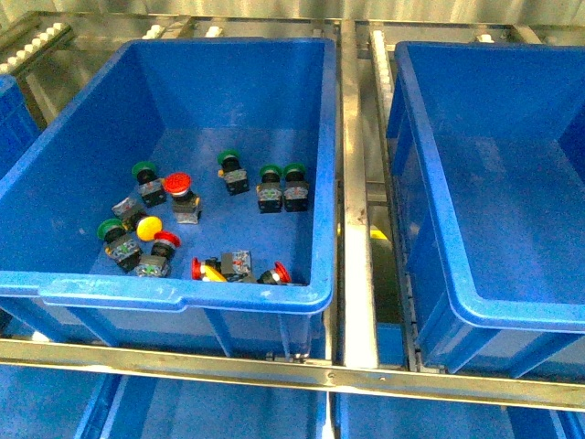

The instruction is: Pick red and yellow buttons and place in box

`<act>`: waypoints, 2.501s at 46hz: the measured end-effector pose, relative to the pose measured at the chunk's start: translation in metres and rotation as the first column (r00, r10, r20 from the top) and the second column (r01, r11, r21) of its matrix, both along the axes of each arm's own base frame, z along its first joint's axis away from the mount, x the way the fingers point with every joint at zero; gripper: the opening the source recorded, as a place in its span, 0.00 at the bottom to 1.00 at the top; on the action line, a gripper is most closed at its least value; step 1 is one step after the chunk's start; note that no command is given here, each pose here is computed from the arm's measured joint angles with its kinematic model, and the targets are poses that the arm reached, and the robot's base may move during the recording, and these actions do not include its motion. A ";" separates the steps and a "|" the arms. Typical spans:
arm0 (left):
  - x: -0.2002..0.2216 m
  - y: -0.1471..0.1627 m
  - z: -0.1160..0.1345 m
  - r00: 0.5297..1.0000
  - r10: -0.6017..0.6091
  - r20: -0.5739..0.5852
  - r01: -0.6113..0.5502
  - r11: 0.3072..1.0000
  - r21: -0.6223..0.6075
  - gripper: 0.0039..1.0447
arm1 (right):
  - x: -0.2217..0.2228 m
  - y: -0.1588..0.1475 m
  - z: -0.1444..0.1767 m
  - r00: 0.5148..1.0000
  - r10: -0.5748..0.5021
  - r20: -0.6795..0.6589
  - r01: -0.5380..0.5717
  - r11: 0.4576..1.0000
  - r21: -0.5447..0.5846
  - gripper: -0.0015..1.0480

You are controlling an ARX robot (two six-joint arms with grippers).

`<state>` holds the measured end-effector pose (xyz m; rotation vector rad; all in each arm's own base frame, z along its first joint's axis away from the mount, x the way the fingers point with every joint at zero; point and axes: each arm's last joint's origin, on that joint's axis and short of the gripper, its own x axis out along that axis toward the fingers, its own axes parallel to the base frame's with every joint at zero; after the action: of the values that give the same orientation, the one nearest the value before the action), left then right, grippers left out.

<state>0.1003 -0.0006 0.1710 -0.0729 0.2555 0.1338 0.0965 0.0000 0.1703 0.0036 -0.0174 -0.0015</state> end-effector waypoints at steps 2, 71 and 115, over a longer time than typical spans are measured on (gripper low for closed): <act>0.013 -0.001 0.011 0.987 0.055 -0.151 -0.054 0.998 0.010 0.92 | 0.000 0.000 0.000 1.000 -0.001 0.000 0.001 1.000 0.000 0.93; 0.397 -0.036 -0.066 0.731 -0.467 -0.497 0.561 0.826 0.050 0.92 | 0.000 0.000 0.000 1.000 0.001 0.000 -0.001 1.000 0.000 0.93; 0.431 -0.059 -0.106 0.691 -0.504 -0.518 0.598 0.801 0.019 0.73 | 0.000 0.000 0.000 1.000 0.001 0.000 -0.001 1.000 0.000 0.93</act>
<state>0.5315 -0.0599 0.0652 0.2370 0.7685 -0.4474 0.0965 0.0000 0.1703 0.0032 -0.0174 -0.0004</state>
